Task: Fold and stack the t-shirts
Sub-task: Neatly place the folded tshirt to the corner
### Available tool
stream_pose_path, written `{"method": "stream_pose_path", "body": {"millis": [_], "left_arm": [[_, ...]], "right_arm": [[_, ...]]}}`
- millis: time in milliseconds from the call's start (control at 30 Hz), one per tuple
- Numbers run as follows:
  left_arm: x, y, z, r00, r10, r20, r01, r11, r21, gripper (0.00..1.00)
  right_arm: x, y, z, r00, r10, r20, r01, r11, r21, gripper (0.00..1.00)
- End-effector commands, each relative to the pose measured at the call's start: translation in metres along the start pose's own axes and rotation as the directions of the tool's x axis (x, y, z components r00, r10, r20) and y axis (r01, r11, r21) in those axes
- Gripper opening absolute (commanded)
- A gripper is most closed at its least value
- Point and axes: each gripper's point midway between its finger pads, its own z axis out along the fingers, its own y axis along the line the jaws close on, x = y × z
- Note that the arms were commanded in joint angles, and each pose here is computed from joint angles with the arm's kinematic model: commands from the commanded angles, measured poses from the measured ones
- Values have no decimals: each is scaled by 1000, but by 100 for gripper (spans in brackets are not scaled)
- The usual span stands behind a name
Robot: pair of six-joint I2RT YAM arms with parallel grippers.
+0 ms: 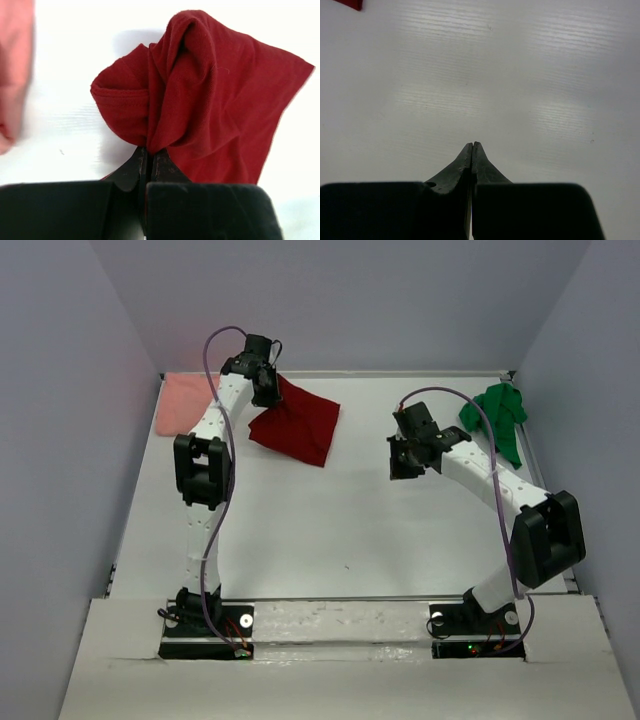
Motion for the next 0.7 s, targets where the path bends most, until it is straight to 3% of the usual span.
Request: {"method": "stream_pose_path", "body": {"millis": [0,667], "left_arm": [[-54,17,-43,986,36,162,-28,998,-50,0],[-123,76,-66,935,108,338,-61,987,-146,0]], "right_arm": [[-19,8,-4,998,-17,64,18,1000,-21,0],[-2,8,2,1000,-21,22,22,999,-44,0]]}}
